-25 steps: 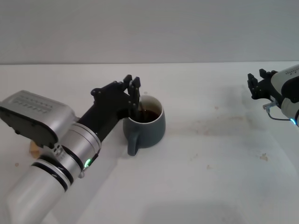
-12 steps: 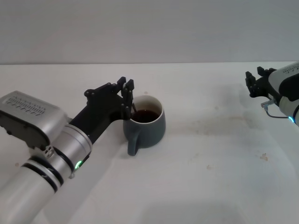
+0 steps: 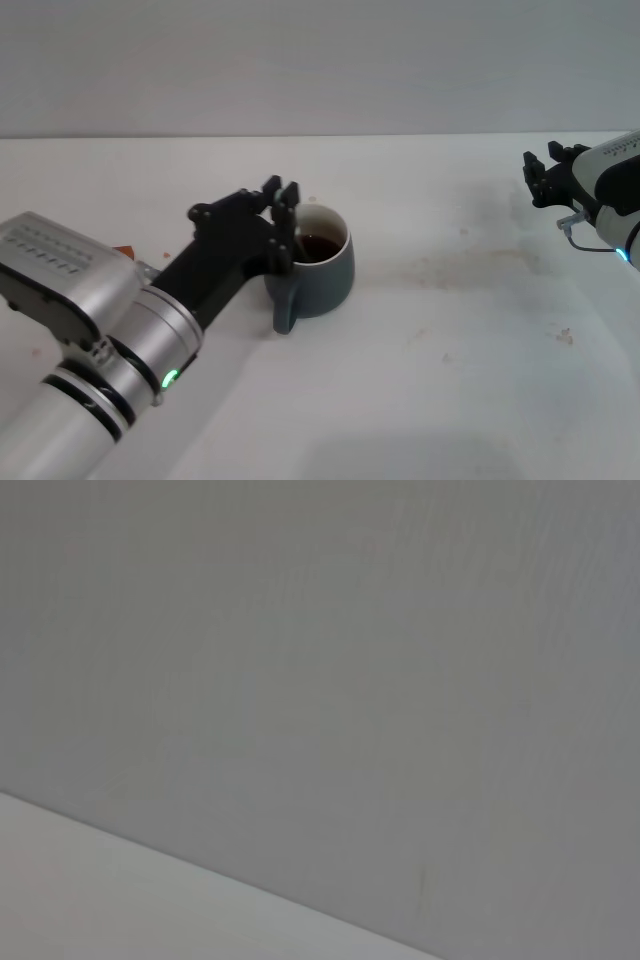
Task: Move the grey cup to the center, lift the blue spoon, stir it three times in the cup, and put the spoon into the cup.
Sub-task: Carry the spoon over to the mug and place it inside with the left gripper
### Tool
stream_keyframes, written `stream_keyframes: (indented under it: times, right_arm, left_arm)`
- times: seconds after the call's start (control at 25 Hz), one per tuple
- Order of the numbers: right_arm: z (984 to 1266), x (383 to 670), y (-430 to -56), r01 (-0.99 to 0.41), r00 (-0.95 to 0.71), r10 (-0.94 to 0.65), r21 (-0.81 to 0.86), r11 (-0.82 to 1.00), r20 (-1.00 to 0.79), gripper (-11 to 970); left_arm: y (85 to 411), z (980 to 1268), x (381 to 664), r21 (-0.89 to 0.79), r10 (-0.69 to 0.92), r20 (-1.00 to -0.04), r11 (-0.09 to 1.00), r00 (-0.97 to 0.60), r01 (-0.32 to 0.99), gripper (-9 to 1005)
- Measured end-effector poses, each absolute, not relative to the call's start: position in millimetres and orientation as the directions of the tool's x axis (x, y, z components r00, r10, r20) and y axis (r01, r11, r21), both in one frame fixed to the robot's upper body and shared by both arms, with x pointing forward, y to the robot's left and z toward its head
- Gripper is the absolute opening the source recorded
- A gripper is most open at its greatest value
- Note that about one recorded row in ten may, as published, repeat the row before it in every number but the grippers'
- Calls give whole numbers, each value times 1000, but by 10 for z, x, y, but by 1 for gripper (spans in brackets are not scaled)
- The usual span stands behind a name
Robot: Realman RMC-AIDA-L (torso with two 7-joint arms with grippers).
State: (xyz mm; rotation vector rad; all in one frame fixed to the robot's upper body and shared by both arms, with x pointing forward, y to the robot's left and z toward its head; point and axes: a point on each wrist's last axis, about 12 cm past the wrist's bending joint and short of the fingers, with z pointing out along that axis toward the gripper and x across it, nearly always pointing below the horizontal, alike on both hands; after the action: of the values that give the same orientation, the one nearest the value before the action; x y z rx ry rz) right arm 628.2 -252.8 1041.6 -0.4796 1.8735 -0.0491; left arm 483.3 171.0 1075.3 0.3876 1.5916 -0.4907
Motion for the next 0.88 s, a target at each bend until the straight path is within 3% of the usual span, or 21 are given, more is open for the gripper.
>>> stream_keyframes:
  times: [0.52,0.88]
  right_arm:
    - [10389,6254,-2550,-299,-280,-349,-264,917,-894,302]
    - [10380,6243,-2547,-301,-280,-348,-263,917,-895,302]
  left_arm:
    - [1480,10645,5015,-50,-3,-997,820,-82,571,128]
    - [1638,10626,5160,-47,-1,-996,847,-86,530,128]
